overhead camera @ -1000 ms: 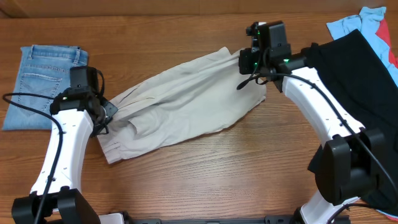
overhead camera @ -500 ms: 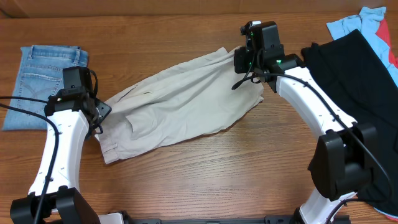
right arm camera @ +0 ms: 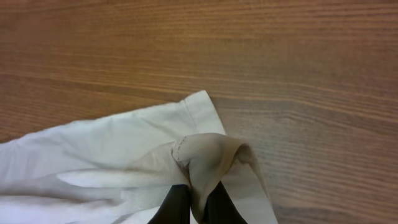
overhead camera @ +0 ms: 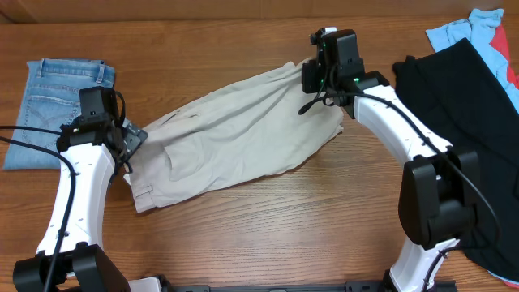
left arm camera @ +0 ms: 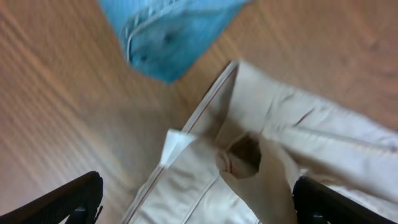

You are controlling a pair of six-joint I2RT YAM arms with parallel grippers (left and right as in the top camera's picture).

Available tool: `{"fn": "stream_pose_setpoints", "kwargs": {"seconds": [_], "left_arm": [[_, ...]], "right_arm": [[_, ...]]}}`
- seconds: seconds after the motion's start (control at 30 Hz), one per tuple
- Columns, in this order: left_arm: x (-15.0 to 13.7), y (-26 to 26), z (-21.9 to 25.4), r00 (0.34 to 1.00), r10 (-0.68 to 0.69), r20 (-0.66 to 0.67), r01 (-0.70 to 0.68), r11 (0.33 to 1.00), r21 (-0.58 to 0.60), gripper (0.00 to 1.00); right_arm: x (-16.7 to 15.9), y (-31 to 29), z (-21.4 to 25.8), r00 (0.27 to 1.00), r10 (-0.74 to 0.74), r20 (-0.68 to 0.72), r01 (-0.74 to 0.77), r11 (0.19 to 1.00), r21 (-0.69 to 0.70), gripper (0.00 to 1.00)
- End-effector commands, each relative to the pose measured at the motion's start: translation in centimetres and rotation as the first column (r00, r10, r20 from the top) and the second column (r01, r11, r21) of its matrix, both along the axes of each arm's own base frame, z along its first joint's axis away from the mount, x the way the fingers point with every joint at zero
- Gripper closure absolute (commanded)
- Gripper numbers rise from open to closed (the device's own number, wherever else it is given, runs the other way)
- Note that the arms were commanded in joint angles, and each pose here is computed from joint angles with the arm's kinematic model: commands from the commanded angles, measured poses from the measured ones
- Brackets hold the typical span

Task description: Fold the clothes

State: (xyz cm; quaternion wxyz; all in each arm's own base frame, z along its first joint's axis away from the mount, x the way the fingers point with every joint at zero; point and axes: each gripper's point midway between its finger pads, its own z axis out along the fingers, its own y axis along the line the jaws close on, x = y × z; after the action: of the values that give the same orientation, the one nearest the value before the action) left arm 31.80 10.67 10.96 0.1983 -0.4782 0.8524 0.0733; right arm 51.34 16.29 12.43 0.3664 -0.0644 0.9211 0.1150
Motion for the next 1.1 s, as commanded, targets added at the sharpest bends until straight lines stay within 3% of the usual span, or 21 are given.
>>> {"fn": "stream_pose_setpoints", "kwargs": {"seconds": [0.0,0.27,0.43,0.5,0.57,0.63,0.7,0.73,0.93,1.07], "left_arm": [[1.2,1.6,0.8,0.999,-0.008,0.035,0.005,0.996,0.089,0.00],[5.3,1.8,2.9,0.975,-0.131,0.177,0.104,0.983,0.152,0.00],[6.8,-1.8,2.6,0.925,-0.303,0.230,0.305,0.952,0.030,0.02],[6.5,-2.6,2.2,0.921,-0.316,0.227,0.327,0.945,-0.009,0.14],[6.3,-2.8,1.9,0.924,-0.320,0.211,0.329,0.944,-0.011,0.18],[6.2,-2.5,1.9,0.925,-0.322,0.200,0.327,0.945,0.012,0.14],[6.2,-1.7,2.0,0.930,-0.317,0.186,0.313,0.948,0.054,0.01],[6.3,-1.5,2.1,0.931,-0.317,0.182,0.310,0.948,0.071,0.00],[7.4,-0.4,2.6,0.899,-0.412,0.146,0.384,0.904,0.187,0.03],[7.7,-0.4,0.2,0.877,-0.473,0.086,0.455,0.875,0.163,0.10]], "right_arm": [[1.6,-0.4,2.3,0.997,-0.014,0.078,0.013,1.000,0.012,0.96],[2.0,-0.3,2.7,0.995,-0.015,0.100,0.013,1.000,0.019,0.95],[2.2,-0.2,3.0,0.993,-0.013,0.115,0.011,1.000,0.025,0.95],[2.2,0.2,3.1,0.993,0.000,0.115,-0.004,0.999,0.037,0.95],[2.0,0.6,2.9,0.994,0.018,0.108,-0.023,0.998,0.051,0.95],[2.0,0.8,2.6,0.995,0.028,0.100,-0.034,0.998,0.059,0.95],[1.9,0.9,2.2,0.996,0.029,0.089,-0.035,0.998,0.061,0.95],[1.9,0.9,1.9,0.996,0.031,0.081,-0.036,0.998,0.060,0.95],[1.6,1.1,1.0,0.998,0.036,0.055,-0.039,0.998,0.054,0.95],[1.4,1.4,1.0,0.998,0.043,0.054,-0.045,0.998,0.054,0.95]]}}
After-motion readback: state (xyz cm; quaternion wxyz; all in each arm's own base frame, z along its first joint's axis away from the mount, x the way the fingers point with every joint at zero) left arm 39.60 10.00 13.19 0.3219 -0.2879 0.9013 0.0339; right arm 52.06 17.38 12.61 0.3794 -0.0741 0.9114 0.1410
